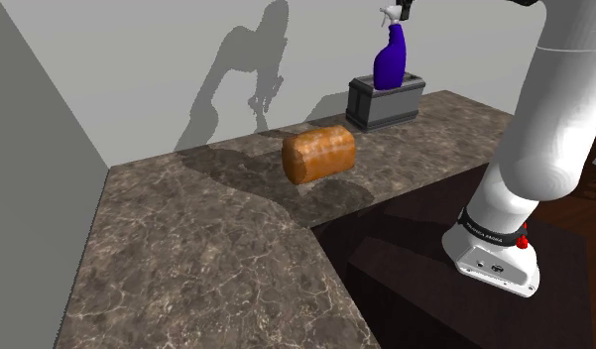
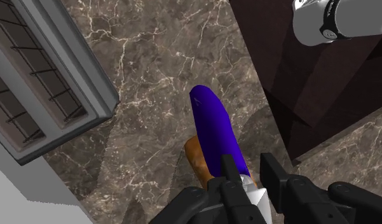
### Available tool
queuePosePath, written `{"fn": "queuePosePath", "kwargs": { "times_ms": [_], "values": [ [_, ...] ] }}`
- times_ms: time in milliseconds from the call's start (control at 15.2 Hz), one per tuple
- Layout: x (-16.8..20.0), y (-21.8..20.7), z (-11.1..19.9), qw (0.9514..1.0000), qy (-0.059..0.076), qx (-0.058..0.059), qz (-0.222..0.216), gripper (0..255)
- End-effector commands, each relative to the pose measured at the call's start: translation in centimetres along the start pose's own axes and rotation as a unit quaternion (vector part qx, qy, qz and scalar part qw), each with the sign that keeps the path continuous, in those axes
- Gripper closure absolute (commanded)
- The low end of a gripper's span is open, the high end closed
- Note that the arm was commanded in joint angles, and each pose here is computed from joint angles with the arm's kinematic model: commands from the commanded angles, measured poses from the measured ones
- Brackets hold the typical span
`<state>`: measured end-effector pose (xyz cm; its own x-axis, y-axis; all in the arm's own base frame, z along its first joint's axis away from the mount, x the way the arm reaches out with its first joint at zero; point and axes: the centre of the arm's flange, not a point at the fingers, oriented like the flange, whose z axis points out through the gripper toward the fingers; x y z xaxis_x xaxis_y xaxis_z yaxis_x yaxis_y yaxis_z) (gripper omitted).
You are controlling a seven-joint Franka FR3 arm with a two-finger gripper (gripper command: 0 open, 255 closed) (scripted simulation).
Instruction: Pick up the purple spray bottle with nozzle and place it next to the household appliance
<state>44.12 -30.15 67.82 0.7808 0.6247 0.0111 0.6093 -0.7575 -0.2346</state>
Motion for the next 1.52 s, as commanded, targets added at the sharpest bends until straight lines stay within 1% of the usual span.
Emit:
{"fn": "queuePosePath", "kwargs": {
  "times_ms": [0,1452],
  "values": [
    [0.0,0.2,1.1,1.0,0.0,0.0,0.0,255],
    [-0.1,2.9,12.4,1.0,0.0,0.0,0.0,255]
  ]
}}
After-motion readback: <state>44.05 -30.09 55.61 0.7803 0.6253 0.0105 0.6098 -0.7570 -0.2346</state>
